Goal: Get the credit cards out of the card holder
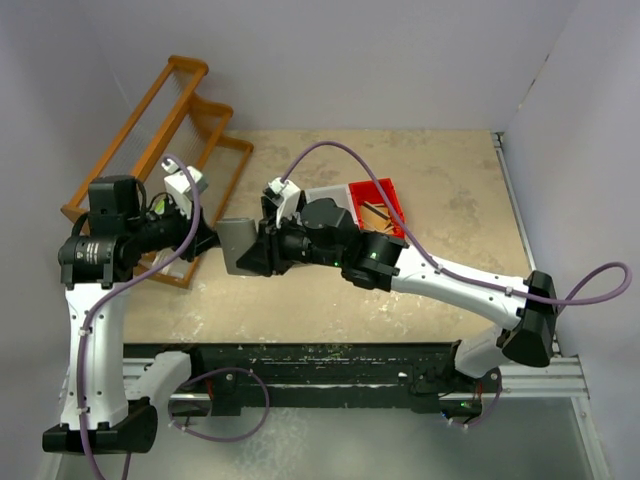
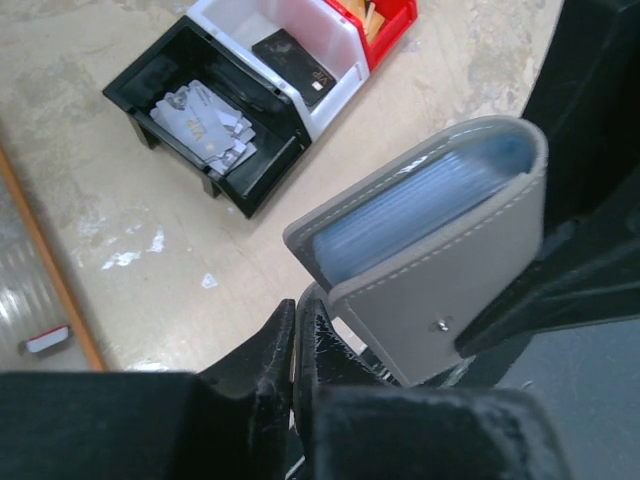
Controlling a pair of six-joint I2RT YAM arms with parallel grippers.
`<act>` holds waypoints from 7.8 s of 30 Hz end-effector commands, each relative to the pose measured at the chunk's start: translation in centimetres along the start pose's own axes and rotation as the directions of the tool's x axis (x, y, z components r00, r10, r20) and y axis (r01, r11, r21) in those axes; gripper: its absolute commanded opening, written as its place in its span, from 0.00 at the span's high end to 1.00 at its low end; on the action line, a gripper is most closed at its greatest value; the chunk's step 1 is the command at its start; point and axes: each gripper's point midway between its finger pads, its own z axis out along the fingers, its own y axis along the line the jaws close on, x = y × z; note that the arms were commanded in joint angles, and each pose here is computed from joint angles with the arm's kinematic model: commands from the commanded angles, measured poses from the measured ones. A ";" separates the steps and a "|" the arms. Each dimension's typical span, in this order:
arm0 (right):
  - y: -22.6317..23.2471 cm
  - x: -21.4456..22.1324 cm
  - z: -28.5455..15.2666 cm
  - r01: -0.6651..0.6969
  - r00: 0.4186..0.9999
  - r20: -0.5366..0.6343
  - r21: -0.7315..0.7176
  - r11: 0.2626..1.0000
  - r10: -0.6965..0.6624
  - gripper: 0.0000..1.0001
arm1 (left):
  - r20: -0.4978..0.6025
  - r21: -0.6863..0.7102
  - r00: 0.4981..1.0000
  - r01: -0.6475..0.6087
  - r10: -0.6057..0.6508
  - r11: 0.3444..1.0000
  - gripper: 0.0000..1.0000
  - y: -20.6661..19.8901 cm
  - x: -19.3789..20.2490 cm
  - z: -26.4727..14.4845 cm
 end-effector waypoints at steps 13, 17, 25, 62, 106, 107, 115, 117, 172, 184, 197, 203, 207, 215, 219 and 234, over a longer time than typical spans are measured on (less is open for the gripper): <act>2.3 -5.2 -3.5 -0.033 0.979 0.193 -0.193 0.981 0.071 0.96 | 0.037 0.108 0.998 -0.050 0.047 0.993 1.00 -2.8 -0.8 -1.2; 2.0 -5.2 -3.7 -0.047 0.975 0.201 -0.209 0.977 0.090 0.93 | 0.046 0.150 0.998 -0.057 0.051 0.987 1.00 -3.7 -0.8 -1.4; 2.3 -5.4 -3.9 -0.033 0.976 0.204 -0.232 0.972 0.082 0.96 | 0.038 0.218 0.998 -0.051 0.044 0.975 0.50 -4.7 -0.7 -1.4; -1.5 -2.4 -4.5 0.001 0.994 0.108 -0.269 0.963 0.029 0.09 | 0.097 0.059 0.988 -0.122 0.116 0.991 1.00 -2.1 -4.4 -2.1; 1.9 -3.2 -3.5 0.320 0.839 0.306 0.393 0.862 -0.451 1.00 | 0.096 0.139 0.995 -0.025 0.012 0.990 1.00 -4.6 -5.2 -3.2; 2.1 -3.0 -3.7 0.323 0.843 0.304 0.373 0.870 -0.444 1.00 | 0.094 0.143 0.995 -0.024 0.010 0.989 1.00 -4.6 -5.1 -3.2; 1.2 -3.6 -5.4 0.265 0.933 0.257 -0.013 0.964 -0.253 1.00 | 0.101 0.210 0.991 -0.108 0.088 0.972 0.18 -5.4 -4.6 -3.1; 1.0 -3.6 -6.4 0.257 0.946 0.235 -0.121 0.959 -0.224 1.00 | 0.099 0.227 0.990 -0.125 0.105 0.966 0.08 -5.6 -4.0 -3.0; 4.5 1.3 -10.7 0.108 0.985 0.170 -0.526 0.844 -0.020 0.36 | 0.017 0.657 0.928 0.269 -0.371 0.704 1.00 -10.4 -7.3 -3.3; 3.2 0.1 -10.7 0.153 0.958 0.284 -0.365 0.918 -0.047 0.61 | 0.002 0.668 0.925 0.281 -0.379 0.689 1.00 -11.0 -7.6 -4.1; 2.6 -0.5 -10.8 0.190 0.936 0.342 -0.295 0.936 -0.082 0.68 | -0.007 0.679 0.925 0.283 -0.380 0.678 1.00 -11.3 -7.9 -4.5; 2.0 -1.0 -10.3 0.191 0.929 0.356 -0.241 0.951 -0.096 0.63 | -0.012 0.687 0.926 0.282 -0.378 0.670 1.00 -11.6 -8.1 -4.8; 1.4 -1.9 -10.4 0.180 0.914 0.395 -0.187 0.966 -0.094 0.56 | -0.015 0.689 0.926 0.283 -0.378 0.667 1.00 -11.7 -8.0 -4.9; 3.3 -0.9 -11.1 0.244 0.920 0.370 -0.279 0.929 -0.131 0.44 | -0.004 0.697 0.932 0.264 -0.364 0.667 1.00 -12.0 -8.6 -5.4; 3.7 0.0 -11.8 0.249 0.927 0.351 -0.312 0.917 -0.132 0.51 | -0.003 0.695 0.931 0.263 -0.364 0.669 1.00 -11.9 -8.8 -5.3; 2.5 -1.3 -11.3 0.208 0.923 0.368 -0.229 0.951 -0.113 0.74 | 0.005 0.689 0.929 0.266 -0.371 0.675 1.00 -12.1 -9.1 -5.6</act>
